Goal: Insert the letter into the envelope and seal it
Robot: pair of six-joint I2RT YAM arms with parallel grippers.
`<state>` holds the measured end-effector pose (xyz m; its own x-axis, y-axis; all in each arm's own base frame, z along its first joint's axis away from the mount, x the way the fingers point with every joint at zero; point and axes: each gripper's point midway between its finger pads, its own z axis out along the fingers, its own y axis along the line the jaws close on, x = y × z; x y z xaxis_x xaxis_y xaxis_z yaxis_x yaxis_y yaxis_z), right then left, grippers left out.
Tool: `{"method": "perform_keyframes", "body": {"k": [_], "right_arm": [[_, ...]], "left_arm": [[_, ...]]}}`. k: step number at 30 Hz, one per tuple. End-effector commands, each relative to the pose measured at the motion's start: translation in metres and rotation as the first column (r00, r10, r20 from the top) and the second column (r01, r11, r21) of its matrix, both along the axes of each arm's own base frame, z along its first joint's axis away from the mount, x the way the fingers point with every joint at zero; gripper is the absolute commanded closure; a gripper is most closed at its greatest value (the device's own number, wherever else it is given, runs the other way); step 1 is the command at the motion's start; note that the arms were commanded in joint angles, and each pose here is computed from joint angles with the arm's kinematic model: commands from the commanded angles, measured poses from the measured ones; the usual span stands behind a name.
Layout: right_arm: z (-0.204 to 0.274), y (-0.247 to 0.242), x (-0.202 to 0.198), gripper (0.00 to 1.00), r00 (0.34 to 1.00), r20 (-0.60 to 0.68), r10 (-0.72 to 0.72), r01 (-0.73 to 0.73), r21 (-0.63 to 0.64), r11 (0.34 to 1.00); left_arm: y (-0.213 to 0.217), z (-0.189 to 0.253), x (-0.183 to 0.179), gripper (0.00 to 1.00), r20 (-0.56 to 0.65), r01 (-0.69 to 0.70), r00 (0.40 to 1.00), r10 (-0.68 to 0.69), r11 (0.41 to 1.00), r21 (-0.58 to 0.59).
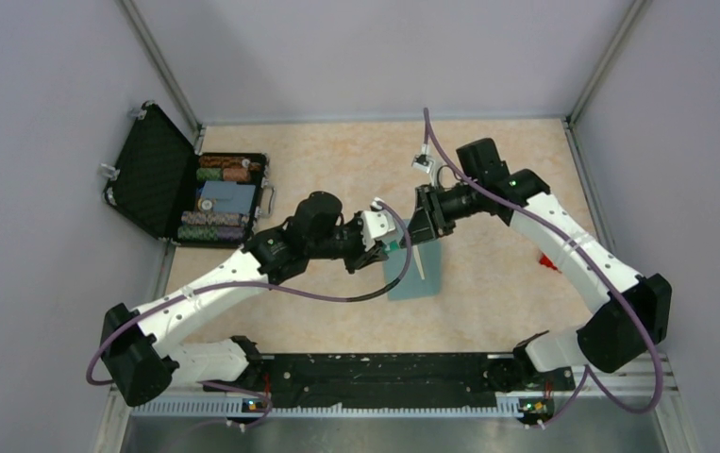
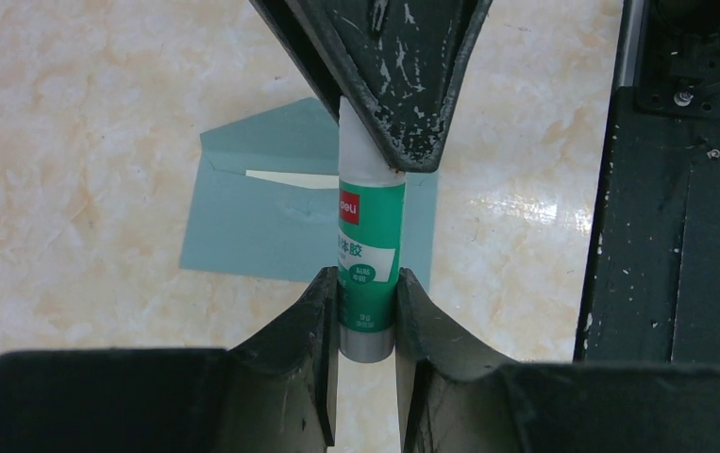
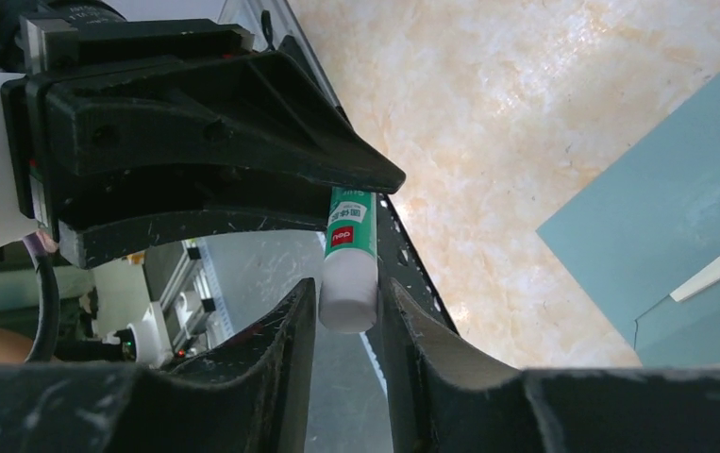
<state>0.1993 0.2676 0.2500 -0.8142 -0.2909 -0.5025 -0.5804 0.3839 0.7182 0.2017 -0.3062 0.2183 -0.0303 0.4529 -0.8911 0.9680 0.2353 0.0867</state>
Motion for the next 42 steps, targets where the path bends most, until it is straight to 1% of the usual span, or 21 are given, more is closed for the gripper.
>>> {"method": "perform_keyframes", "body": {"k": [1,4,5,7,9,10,11,12,13,14,15,16,19,24,28,31,37,40,42], "right_arm": [[0.011,0.004,-0.006,0.69,0.999,0.032,0.027,-0.028,0.039,0.999],[0.009,0.003,-0.007,0.69,0.999,0.027,0.027,-0.028,0.035,0.999],[0.009,0.003,-0.007,0.71,0.999,0.027,0.028,-0.029,0.035,0.999],[0.008,0.004,-0.007,0.84,0.999,0.026,0.024,-0.025,0.037,0.999],[0.007,0.004,-0.007,0.99,0.999,0.027,0.023,-0.024,0.037,0.999],[0.007,0.004,-0.006,1.0,0.999,0.033,0.021,-0.022,0.038,0.999],[0.006,0.004,-0.006,1.0,0.999,0.037,0.023,-0.025,0.039,0.999],[0.007,0.004,-0.007,1.0,0.999,0.041,0.026,-0.027,0.041,0.999],[0.007,0.004,-0.007,1.0,0.999,0.044,0.029,-0.031,0.044,0.999],[0.008,0.004,-0.008,1.0,0.999,0.04,0.036,-0.038,0.05,0.998],[0.007,0.004,-0.009,1.0,0.999,0.037,0.039,-0.041,0.054,0.998],[0.008,0.004,-0.01,1.0,0.998,0.037,0.043,-0.045,0.059,0.997],[0.009,0.006,-0.011,1.0,0.999,0.027,0.044,-0.046,0.072,0.996],[0.013,0.006,-0.011,1.0,0.999,0.026,0.044,-0.046,0.083,0.996],[0.014,0.006,-0.011,1.0,0.999,0.031,0.043,-0.045,0.085,0.995],[0.014,0.006,-0.011,1.0,0.999,0.031,0.04,-0.043,0.084,0.996],[0.014,0.006,-0.011,1.0,0.999,0.034,0.041,-0.043,0.083,0.996],[0.014,0.006,-0.011,1.0,0.999,0.038,0.038,-0.042,0.082,0.996],[0.014,0.006,-0.011,1.0,0.999,0.038,0.038,-0.041,0.081,0.996]], "left_arm": [[-0.012,0.034,0.008,1.0,0.037,-0.003,0.999,0.007,0.995,-0.099],[-0.011,0.034,0.008,1.0,0.03,-0.008,0.999,0.011,0.995,-0.101],[-0.012,0.034,0.008,1.0,0.028,-0.005,1.0,0.008,0.995,-0.102],[-0.012,0.035,0.007,1.0,0.026,-0.001,1.0,0.003,0.994,-0.106],[-0.013,0.035,0.006,1.0,0.021,0.006,1.0,-0.004,0.994,-0.109],[-0.014,0.035,0.006,0.99,0.019,0.008,1.0,-0.006,0.994,-0.11],[-0.014,0.036,0.006,0.88,0.015,0.006,1.0,-0.005,0.994,-0.112],[-0.014,0.037,0.005,0.75,0.012,0.007,1.0,-0.005,0.993,-0.116],[-0.015,0.038,0.005,0.65,0.0,0.002,1.0,-0.002,0.992,-0.123],[-0.016,0.041,0.004,0.57,-0.012,0.003,1.0,-0.005,0.991,-0.135],[-0.017,0.044,0.003,0.53,-0.027,0.007,1.0,-0.011,0.989,-0.148],[-0.018,0.046,0.002,0.51,-0.046,0.009,0.999,-0.016,0.987,-0.161],[-0.022,0.051,-0.004,0.53,-0.092,0.047,0.994,-0.066,0.981,-0.19],[-0.024,0.051,-0.007,0.56,-0.092,0.075,0.991,-0.095,0.978,-0.195],[-0.025,0.049,-0.009,0.54,-0.085,0.1,0.99,-0.117,0.978,-0.184],[-0.025,0.047,-0.008,0.55,-0.079,0.106,0.989,-0.121,0.979,-0.174],[-0.026,0.041,-0.005,0.62,-0.082,0.107,0.989,-0.12,0.982,-0.153],[-0.026,0.036,-0.002,0.62,-0.091,0.092,0.99,-0.106,0.986,-0.14],[-0.026,0.033,0.001,0.59,-0.097,0.076,0.991,-0.089,0.988,-0.132]]}}
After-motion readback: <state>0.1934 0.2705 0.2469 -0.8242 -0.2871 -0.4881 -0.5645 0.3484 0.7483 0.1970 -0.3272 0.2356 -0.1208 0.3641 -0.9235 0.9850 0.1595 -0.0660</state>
